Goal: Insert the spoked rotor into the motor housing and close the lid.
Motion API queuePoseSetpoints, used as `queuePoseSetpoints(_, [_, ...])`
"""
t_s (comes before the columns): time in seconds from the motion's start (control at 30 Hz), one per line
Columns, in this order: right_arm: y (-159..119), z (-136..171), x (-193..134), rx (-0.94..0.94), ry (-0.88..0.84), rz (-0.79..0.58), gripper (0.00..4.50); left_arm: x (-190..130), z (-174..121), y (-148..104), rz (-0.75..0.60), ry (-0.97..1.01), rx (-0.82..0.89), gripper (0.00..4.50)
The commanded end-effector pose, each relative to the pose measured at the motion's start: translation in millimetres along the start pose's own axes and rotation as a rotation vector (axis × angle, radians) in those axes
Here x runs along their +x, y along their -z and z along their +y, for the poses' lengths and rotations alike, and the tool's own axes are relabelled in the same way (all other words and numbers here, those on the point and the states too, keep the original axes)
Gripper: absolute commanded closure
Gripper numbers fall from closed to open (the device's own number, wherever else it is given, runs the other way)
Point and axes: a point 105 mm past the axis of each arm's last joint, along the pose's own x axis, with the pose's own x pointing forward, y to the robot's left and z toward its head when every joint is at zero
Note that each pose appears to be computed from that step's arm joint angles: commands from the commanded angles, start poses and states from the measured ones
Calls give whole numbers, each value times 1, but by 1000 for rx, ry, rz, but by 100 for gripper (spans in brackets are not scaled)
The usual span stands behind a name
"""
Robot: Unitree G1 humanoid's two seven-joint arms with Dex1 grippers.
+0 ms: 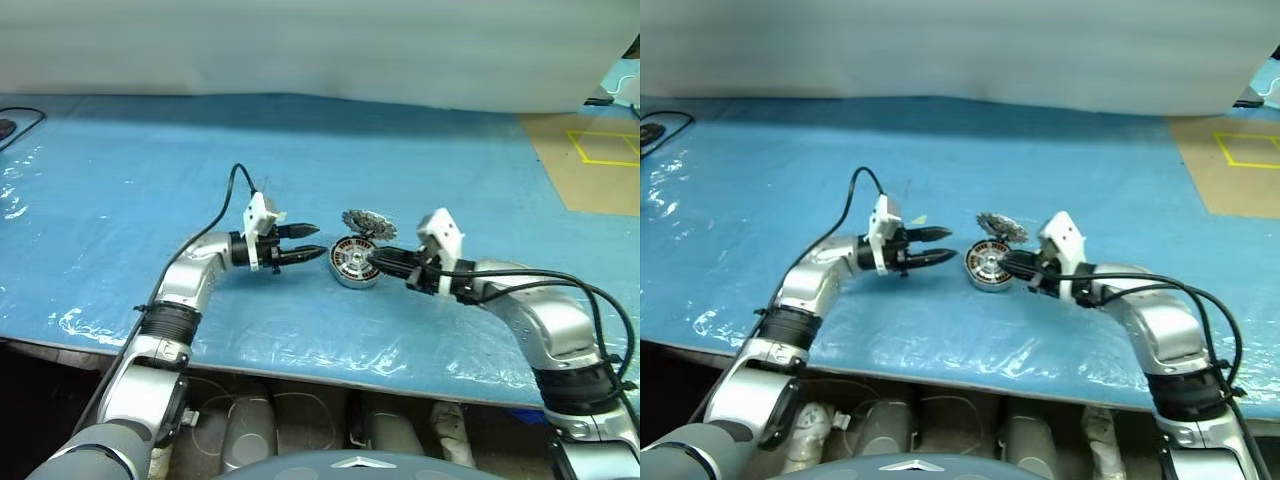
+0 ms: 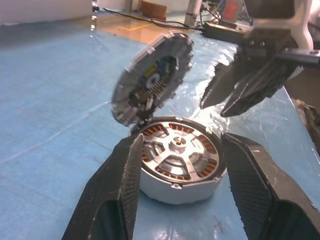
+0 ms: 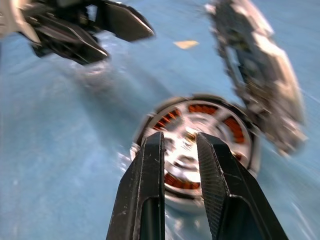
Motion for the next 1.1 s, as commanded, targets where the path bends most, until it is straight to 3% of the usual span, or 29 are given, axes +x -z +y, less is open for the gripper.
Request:
queuePoseSetpoints(0.03, [0,-23,-26,56,141,-22,349,0,4,-10,-36,-14,10,191])
queuePoseSetpoints(0.17, [5,-55,-44,95,355,-65,349,-2,11,-7,-15,-45,10,191])
queuePoseSetpoints(0.37, [-7,-74,-27,99,442,-148,349,3,27,-14,-31,-95,34,191])
queuePoseSetpoints(0.5, [-38,-65,18,6,291,-176,349,0,25,-14,-13,-78,46,191])
queuePoseSetpoints(0.6, [-64,-60,37,-38,204,-210,349,-6,24,-16,-8,-73,44,191])
queuePoseSetpoints(0.77, [-83,-39,56,-124,36,-189,349,-13,21,-14,4,-81,47,191])
queuePoseSetpoints(0.93, [-77,-3,42,-188,-213,-114,349,-19,15,-17,-18,-73,65,191])
queuePoseSetpoints(1.1, [-49,9,33,-164,-257,-26,349,-24,3,-16,-21,-19,75,191])
